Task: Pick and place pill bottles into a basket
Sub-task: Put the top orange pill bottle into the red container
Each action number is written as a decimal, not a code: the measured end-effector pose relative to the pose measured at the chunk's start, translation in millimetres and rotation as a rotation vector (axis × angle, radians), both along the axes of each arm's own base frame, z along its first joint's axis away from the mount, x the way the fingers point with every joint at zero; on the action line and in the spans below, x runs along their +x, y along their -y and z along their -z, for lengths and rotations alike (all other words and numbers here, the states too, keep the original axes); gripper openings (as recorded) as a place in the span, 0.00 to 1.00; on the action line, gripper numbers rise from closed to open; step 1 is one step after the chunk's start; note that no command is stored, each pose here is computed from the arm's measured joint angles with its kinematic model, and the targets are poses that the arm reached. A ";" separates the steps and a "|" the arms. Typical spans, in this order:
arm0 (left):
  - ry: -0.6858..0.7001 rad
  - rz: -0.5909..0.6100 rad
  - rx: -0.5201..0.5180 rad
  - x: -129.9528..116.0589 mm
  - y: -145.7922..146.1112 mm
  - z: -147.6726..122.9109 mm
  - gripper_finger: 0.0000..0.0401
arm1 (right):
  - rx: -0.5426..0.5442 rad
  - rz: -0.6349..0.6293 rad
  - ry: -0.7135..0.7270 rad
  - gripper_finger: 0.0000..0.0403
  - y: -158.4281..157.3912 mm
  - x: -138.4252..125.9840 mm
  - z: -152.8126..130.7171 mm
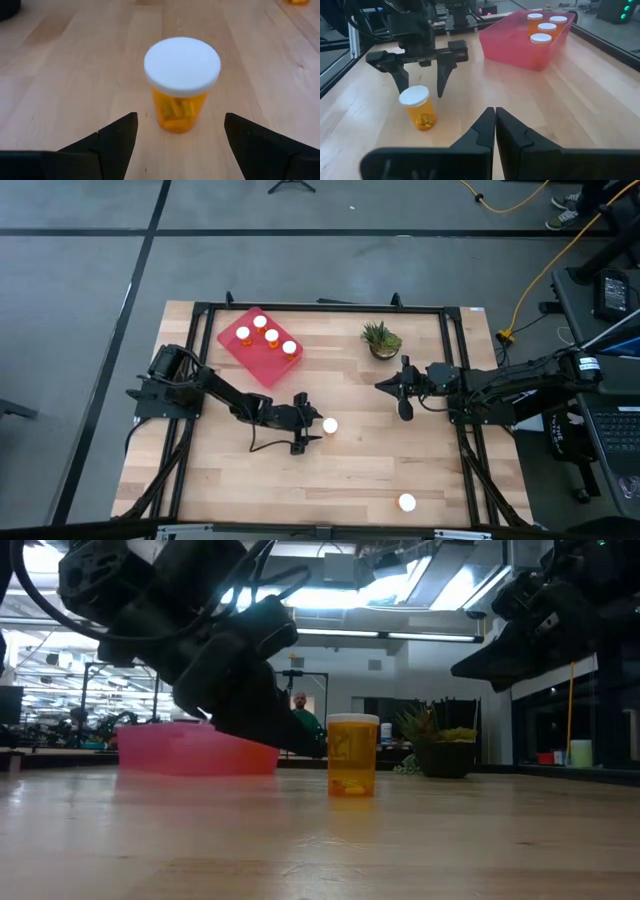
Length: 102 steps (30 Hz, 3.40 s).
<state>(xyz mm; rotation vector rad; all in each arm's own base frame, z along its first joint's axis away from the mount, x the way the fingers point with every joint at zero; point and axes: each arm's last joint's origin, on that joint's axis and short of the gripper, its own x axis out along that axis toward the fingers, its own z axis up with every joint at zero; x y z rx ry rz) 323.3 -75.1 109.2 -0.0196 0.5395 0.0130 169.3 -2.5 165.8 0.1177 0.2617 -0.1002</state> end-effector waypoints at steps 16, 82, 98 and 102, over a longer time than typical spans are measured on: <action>0.081 -0.020 -0.001 5.1 -5.3 -7.2 0.73 | 0.001 0.000 0.001 0.05 0.0 0.0 -0.1; 0.045 0.042 0.045 25.1 -4.7 -5.0 0.52 | 0.002 -0.006 -0.006 0.05 -0.4 0.0 0.4; 0.034 0.058 0.037 23.3 -4.8 -8.8 0.50 | 0.002 -0.006 -0.006 0.05 -0.4 -0.1 0.5; -0.001 0.044 0.021 16.2 -9.5 -26.5 0.50 | 0.001 -0.006 -0.002 0.05 -0.4 -0.1 0.3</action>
